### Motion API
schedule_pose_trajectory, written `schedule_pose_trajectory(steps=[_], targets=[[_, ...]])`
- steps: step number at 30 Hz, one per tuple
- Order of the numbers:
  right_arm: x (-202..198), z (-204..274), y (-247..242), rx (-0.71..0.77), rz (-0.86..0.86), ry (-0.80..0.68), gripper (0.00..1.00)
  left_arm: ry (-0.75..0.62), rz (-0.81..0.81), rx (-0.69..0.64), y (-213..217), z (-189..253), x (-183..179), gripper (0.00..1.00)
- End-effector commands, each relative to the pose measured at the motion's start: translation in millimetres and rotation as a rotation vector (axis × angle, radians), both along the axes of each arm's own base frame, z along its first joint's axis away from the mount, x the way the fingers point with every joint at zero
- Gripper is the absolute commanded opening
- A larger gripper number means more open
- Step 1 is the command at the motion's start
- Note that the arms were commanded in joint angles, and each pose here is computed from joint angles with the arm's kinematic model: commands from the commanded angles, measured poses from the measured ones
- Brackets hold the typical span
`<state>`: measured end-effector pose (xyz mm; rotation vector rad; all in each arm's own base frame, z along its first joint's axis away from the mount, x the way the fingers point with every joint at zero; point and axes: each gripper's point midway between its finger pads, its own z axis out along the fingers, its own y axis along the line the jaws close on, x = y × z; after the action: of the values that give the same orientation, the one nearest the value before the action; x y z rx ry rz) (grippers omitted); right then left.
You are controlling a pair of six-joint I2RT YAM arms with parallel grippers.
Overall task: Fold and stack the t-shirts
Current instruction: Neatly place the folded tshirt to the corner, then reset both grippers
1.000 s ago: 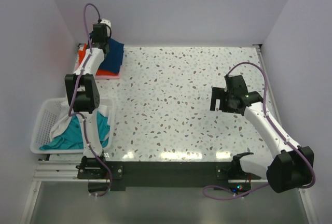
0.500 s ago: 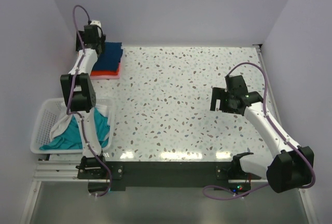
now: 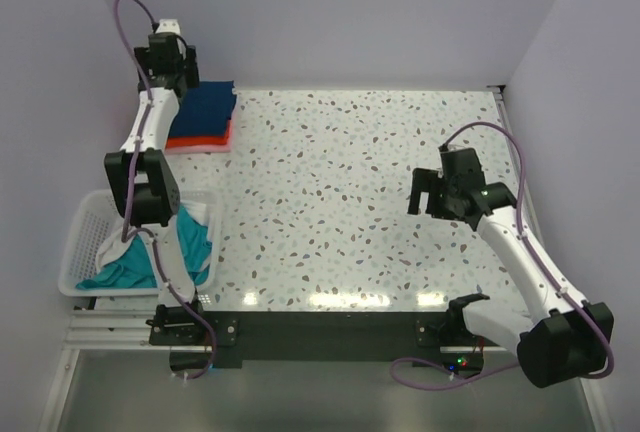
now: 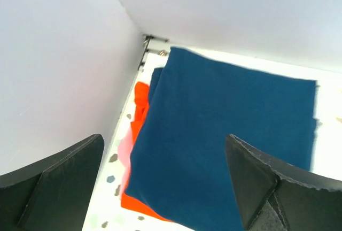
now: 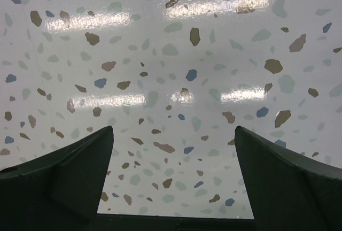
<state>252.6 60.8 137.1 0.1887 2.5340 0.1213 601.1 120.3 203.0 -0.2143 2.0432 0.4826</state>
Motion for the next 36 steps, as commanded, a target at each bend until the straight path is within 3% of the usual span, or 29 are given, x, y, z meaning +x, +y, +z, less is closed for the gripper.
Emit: schedule_pose_trajectory(steps=[1, 8, 16, 20, 22, 24, 28, 36], targets=[[-2.4, 7.2, -3.5, -0.007, -0.005, -0.029, 0.99, -0.145, -0.012, -0.129, -14.9, 63.0, -10.5, 1.0], [-1.8, 14.2, 5.8, 0.036, 0.039, -0.06, 0.99, -0.218, -0.043, -0.309, -41.4, 97.5, -24.0, 1.0], [2.1, 18.5, 14.4, 0.074, 0.076, -0.09, 0.99, -0.173, -0.103, -0.445, -100.7, 78.9, -57.6, 1.0], [5.6, 21.0, 16.1, 0.087, 0.074, -0.123, 0.99, -0.189, -0.099, -0.386, -140.3, 84.2, -99.1, 1.0], [5.6, 23.8, 22.8, 0.122, 0.093, -0.142, 0.99, -0.136, -0.12, -0.411, -160.2, 58.4, -121.1, 1.0], [6.9, 23.1, 25.6, 0.138, 0.097, -0.157, 0.99, -0.175, -0.076, -0.456, -163.8, 66.2, -146.0, 1.0], [7.0, 21.7, 32.3, 0.175, 0.115, -0.178, 0.99, -0.143, -0.083, -0.488, -187.4, 40.8, -200.7, 1.0], [9.1, 19.7, 32.6, 0.192, 0.105, -0.233, 0.99, -0.052, -0.171, -0.559, -229.2, -9.3, -270.1, 1.0]])
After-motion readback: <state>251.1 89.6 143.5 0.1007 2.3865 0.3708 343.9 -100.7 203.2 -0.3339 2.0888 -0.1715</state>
